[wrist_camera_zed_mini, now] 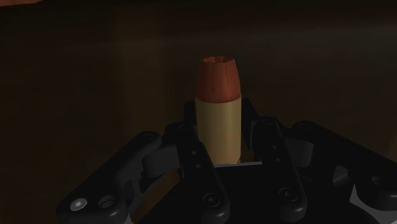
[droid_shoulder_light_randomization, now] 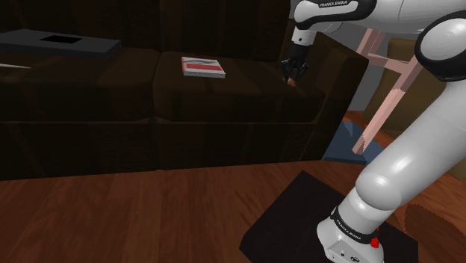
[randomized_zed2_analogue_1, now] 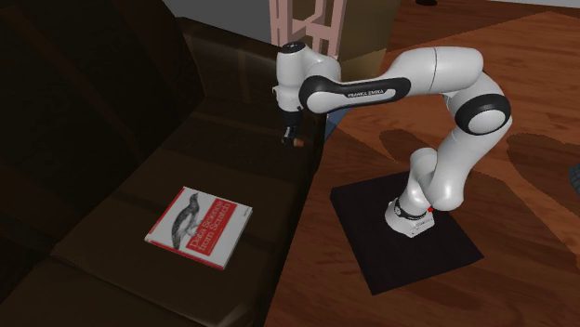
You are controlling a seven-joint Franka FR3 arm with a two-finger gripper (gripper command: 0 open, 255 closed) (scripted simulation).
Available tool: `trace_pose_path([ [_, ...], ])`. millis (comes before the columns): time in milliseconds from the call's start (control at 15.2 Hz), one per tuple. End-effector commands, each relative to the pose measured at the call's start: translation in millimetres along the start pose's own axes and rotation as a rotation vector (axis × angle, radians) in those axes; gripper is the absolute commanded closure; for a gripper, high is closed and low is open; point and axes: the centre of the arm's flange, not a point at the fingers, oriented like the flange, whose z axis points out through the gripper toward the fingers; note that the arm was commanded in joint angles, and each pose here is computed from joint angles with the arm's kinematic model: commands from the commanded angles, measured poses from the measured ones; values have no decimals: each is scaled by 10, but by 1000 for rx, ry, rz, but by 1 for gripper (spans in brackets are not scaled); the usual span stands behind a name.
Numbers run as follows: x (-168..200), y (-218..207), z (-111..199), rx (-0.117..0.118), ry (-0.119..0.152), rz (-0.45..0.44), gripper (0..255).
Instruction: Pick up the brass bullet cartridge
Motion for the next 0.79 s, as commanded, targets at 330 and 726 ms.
trace_pose_path([
  [330,0,3,-335,-1,-3,0,255],
  [726,-2,5,-652,-1,-3,0,255],
])
